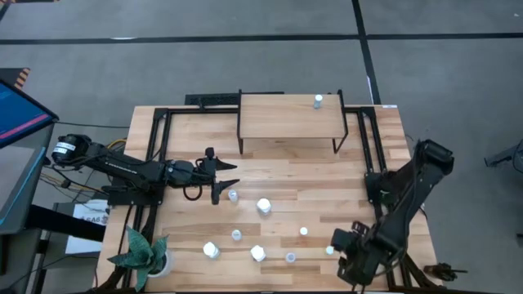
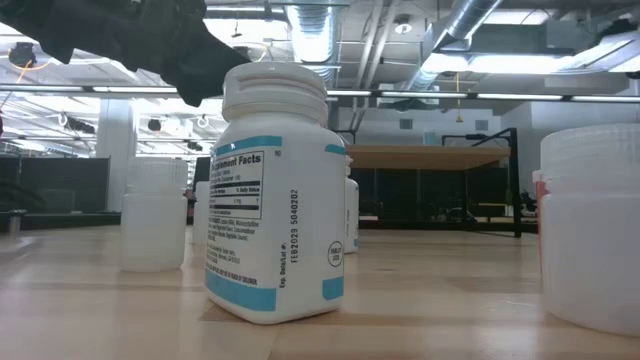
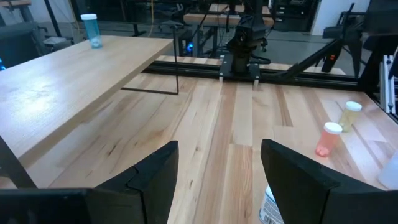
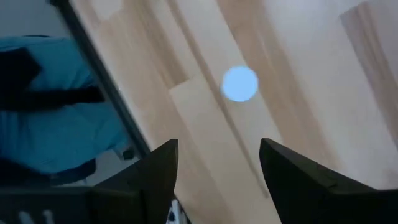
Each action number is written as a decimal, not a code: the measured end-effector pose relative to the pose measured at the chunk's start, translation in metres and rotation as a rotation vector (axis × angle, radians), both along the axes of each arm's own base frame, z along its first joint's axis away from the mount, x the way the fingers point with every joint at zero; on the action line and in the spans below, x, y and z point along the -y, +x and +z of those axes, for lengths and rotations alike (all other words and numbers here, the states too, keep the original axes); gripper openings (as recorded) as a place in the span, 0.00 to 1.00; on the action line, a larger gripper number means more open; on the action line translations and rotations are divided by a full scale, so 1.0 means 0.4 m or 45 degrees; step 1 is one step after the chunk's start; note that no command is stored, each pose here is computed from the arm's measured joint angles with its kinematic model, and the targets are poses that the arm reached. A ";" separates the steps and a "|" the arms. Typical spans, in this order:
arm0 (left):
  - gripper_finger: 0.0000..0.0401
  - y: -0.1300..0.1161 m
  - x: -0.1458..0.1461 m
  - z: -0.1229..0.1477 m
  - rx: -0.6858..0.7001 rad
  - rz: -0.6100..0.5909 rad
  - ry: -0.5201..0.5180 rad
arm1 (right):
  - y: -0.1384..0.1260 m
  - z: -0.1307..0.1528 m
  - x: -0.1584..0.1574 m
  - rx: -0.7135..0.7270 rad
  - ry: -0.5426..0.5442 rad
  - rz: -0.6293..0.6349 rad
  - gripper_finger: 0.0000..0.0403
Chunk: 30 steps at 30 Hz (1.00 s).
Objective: Pick and place medicine bottles onto shelf by color
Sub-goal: Put the yellow pill bottle on the shelf
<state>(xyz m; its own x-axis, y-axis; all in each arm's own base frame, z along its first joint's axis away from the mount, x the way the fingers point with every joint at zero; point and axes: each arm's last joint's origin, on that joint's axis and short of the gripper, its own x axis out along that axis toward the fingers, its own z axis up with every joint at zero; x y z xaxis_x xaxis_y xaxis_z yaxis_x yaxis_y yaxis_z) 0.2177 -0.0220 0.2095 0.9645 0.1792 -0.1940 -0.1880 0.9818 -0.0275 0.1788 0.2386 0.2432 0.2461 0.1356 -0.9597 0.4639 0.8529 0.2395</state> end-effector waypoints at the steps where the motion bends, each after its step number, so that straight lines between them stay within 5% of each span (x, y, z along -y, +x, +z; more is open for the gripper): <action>1: 0.55 0.000 0.000 0.000 0.000 0.000 0.000 | 0.000 -0.009 -0.005 -0.015 -0.012 -0.014 0.62; 21: 0.55 0.000 0.000 0.000 0.000 0.000 0.002 | 0.096 -0.144 0.004 -0.166 -0.168 -0.149 0.62; 30: 0.55 0.000 0.000 0.000 -0.003 0.000 0.004 | 0.122 -0.149 0.023 -0.218 -0.125 -0.130 0.60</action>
